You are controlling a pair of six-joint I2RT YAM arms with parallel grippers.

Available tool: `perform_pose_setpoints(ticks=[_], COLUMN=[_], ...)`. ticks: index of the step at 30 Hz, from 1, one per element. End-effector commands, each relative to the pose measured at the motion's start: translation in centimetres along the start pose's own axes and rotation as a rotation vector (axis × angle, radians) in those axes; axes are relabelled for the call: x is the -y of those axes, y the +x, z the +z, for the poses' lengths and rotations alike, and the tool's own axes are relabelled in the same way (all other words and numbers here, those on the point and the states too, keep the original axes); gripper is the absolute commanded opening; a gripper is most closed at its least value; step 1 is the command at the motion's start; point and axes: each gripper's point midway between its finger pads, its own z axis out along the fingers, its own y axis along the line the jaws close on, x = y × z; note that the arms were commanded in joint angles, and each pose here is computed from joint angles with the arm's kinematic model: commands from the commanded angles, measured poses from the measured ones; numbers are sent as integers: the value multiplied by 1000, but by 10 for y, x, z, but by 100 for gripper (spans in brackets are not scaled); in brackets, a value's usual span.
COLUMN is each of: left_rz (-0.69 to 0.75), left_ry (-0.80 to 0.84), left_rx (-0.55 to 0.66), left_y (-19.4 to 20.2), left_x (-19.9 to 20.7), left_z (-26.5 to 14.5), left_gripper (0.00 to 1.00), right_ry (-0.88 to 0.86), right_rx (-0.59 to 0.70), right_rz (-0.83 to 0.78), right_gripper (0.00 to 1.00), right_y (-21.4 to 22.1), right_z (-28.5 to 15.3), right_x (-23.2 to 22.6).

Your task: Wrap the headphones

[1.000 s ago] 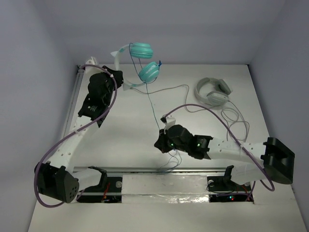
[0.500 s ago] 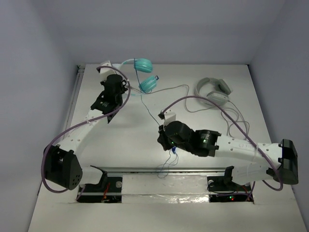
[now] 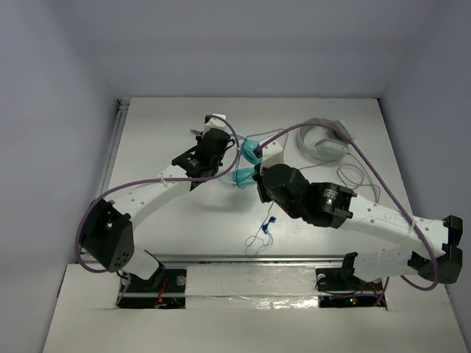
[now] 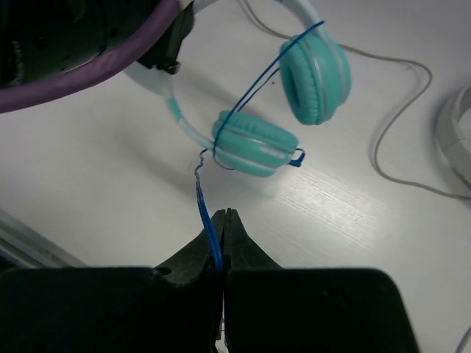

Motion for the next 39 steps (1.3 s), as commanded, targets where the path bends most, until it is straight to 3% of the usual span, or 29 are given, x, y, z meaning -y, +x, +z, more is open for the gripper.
perform_pose_setpoints(ticks=[1, 11, 14, 21, 25, 30, 39], left_rz=[18, 127, 126, 144, 152, 147, 27], left_ry=[52, 352, 448, 564, 595, 655, 838], left_rx=[55, -34, -20, 19, 37, 46, 119], left_y=[-19, 14, 11, -7, -15, -20, -56], left_x=[7, 43, 52, 58, 60, 65, 60], left_z=[-17, -49, -65, -94, -102, -110, -136], left_gripper=[0, 0, 0, 0, 0, 0, 0], right_ry=[78, 267, 282, 367, 388, 431, 312], right_rx=[63, 30, 39, 24, 36, 35, 16], right_rz=[-15, -28, -32, -29, -2, 51, 174], right_gripper=[0, 0, 0, 3, 14, 15, 15], right_y=[-22, -25, -27, -22, -21, -15, 7], right_z=[-2, 28, 41, 66, 69, 68, 79], right_x=[29, 98, 98, 111, 122, 144, 138])
